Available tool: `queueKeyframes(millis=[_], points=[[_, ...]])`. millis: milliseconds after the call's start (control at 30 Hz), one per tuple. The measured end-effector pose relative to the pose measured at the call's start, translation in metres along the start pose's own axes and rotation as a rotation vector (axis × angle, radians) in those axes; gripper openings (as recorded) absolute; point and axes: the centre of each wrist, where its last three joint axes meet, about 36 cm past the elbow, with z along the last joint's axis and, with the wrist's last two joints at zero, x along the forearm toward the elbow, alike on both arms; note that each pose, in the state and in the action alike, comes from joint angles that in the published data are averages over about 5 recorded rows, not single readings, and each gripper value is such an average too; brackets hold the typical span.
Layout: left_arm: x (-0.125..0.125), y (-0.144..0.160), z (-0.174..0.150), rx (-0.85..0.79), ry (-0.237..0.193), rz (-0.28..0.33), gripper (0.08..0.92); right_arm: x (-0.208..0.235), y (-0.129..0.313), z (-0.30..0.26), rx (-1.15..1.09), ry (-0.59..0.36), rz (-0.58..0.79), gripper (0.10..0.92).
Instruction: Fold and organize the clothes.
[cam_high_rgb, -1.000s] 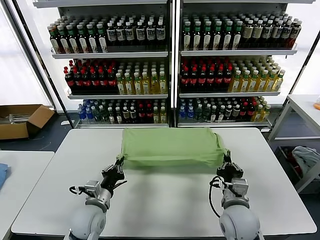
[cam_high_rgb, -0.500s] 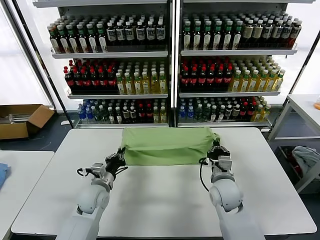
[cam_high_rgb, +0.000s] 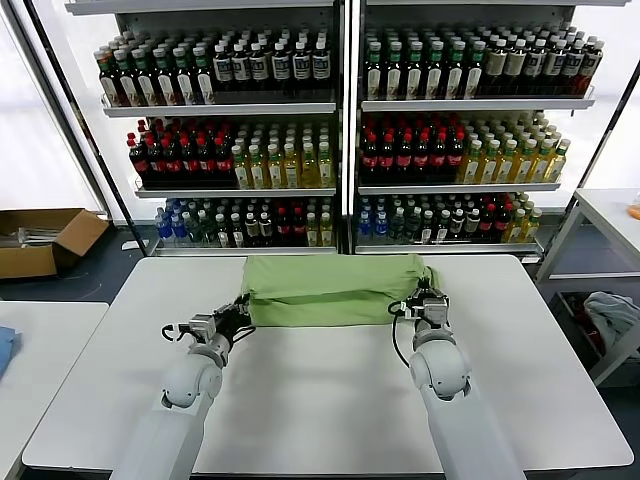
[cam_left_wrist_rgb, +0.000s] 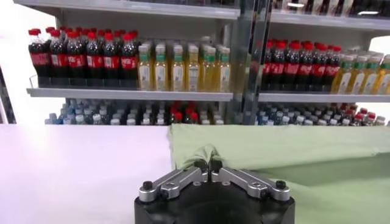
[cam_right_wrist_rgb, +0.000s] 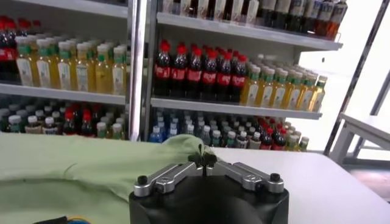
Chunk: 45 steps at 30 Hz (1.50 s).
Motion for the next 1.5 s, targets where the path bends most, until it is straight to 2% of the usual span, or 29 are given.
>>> queueKeyframes(millis=[167,633,767,867,1200,1500], points=[[0.000,0.002,-0.001,-0.012,0.004,-0.017,0.278,-0.001,0.003,-0.006,-0.070,-0.012,-0.003,0.403],[0.009,-0.004,-0.020,-0.032,-0.035,-0.032,0.676,0.009,-0.007,-0.023,-0.193,-0.061,0.082,0.793],[0.014,-0.003,-0.023,-0.038,-0.034,-0.040,0.784,0.016,-0.012,-0.022,-0.189,-0.052,0.095,0.820],[0.019,-0.002,-0.024,-0.048,-0.029,-0.043,0.817,0.024,-0.018,-0.019,-0.175,-0.034,0.105,0.822],[0.034,-0.002,-0.017,-0.078,0.006,-0.048,0.823,0.040,-0.028,0.000,-0.115,0.047,0.136,0.823],[0.038,-0.001,-0.014,-0.083,0.040,-0.054,0.823,0.041,-0.025,0.008,-0.091,0.095,0.124,0.823]])
